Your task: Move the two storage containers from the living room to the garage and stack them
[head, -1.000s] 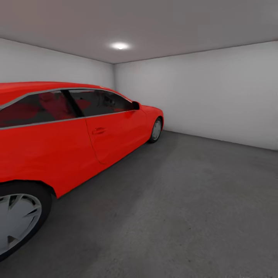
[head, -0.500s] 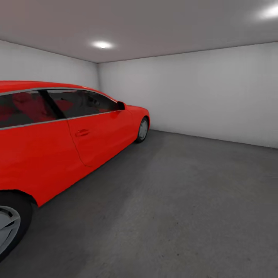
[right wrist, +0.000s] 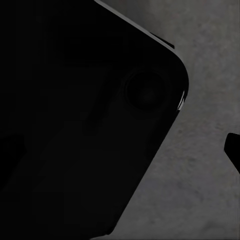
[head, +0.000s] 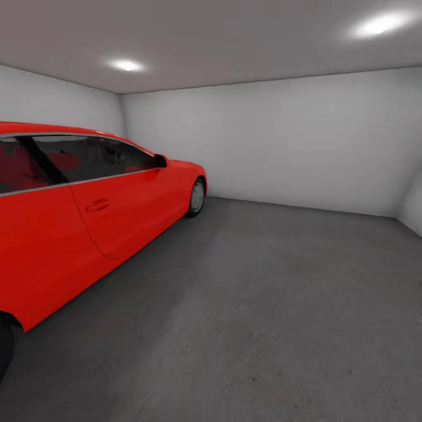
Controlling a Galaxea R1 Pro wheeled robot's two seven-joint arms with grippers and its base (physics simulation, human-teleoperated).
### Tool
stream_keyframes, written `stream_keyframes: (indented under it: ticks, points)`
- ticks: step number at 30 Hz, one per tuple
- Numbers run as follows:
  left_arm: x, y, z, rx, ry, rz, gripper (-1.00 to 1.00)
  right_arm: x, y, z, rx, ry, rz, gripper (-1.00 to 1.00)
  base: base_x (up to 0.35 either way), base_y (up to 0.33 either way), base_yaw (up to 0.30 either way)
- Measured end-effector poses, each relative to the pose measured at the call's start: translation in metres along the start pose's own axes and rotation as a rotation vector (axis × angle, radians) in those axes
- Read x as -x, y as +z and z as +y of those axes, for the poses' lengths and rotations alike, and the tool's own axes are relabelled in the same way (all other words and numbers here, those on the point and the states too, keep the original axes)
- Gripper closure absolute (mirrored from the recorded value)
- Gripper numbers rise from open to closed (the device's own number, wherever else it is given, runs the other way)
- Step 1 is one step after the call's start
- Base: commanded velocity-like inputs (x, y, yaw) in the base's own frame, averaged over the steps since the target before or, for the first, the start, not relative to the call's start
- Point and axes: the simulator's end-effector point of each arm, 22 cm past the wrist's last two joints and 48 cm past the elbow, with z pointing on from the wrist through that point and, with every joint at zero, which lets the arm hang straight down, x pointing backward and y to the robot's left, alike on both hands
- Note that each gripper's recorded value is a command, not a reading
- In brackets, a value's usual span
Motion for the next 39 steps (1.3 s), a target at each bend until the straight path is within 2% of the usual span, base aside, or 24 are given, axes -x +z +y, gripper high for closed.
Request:
stream_keyframes:
  ticks: [39]
  points:
    - [0.0000, 0.0000, -0.0001, 0.000, 0.000, 0.000, -1.00, -0.0004, 0.0000, -0.0007, -0.001, 0.001, 0.001, -1.00, 0.000, 0.000, -0.246]
